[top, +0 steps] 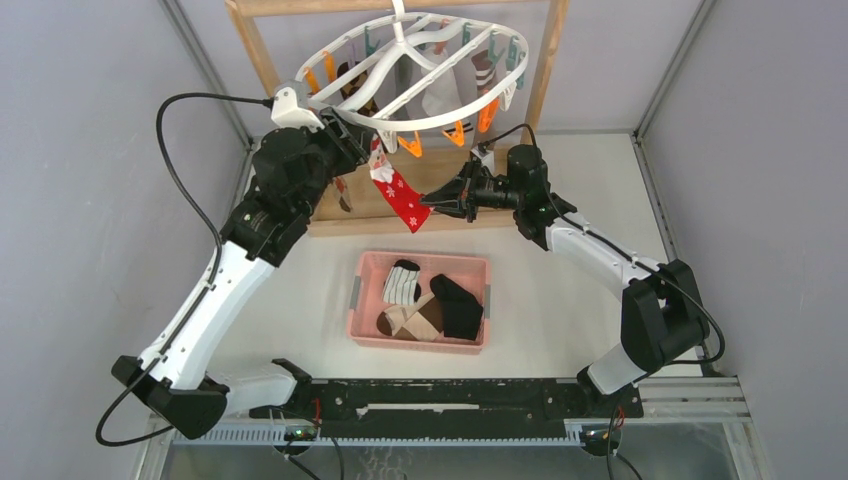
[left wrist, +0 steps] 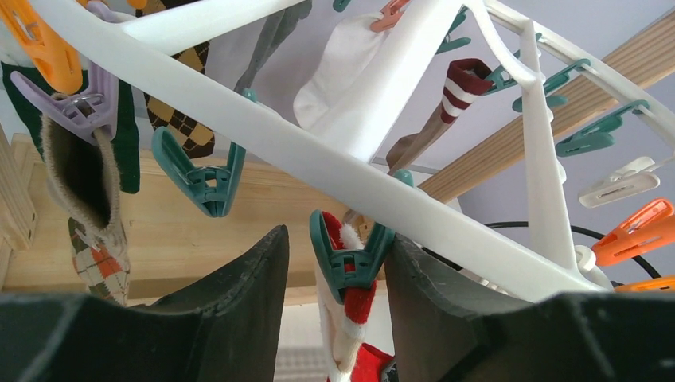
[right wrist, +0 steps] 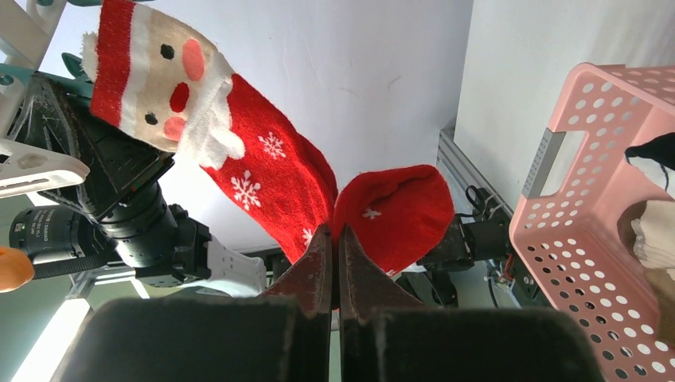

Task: Remove the socks clipped to the hanger
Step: Remove the sock from the hanger.

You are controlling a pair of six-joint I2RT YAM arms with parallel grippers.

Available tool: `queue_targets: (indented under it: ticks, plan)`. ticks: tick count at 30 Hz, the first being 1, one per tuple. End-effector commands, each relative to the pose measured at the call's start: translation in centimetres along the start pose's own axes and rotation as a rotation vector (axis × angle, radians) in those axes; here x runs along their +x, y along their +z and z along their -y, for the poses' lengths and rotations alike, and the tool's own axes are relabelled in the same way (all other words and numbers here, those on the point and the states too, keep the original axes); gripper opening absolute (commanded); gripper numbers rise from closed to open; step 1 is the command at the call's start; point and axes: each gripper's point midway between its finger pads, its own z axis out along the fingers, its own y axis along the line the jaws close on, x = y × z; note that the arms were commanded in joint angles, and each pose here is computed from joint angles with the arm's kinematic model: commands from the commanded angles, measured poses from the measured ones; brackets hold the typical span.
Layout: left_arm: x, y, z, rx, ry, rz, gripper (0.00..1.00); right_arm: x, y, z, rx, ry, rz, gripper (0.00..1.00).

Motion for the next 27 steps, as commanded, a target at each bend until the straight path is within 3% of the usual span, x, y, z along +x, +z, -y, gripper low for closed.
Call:
queue_targets:
  ticks: [1,13,16,22,27]
  plan:
    - [-3.9,-0.56,1.7,0.048,-0.05,0.108,0.51,0.69,-0.62,-2.3,-0.047,-0.071,-0.008,0.0]
    - [-4.29,-0.34,2.04,0.062,-0.092,0.132,0.48,1.03,-0.53,-2.02,-0.038,-0.074,-0.02,0.0]
    - [-4.27,-0.32,2.03,0.06,-0.095,0.132,0.39,1.09,-0.56,-1.84,-0.04,-0.07,-0.02,0.0]
    - [-4.04,-0.3,2.05,0.06,-0.093,0.118,0.06,1.18,-0.65,-1.57,-0.038,-0.068,-0.02,0.0]
    - [-3.86,-0.45,2.03,0.061,-0.089,0.107,0.02,1.31,-0.69,-1.61,-0.039,-0.071,-0.026,0.0]
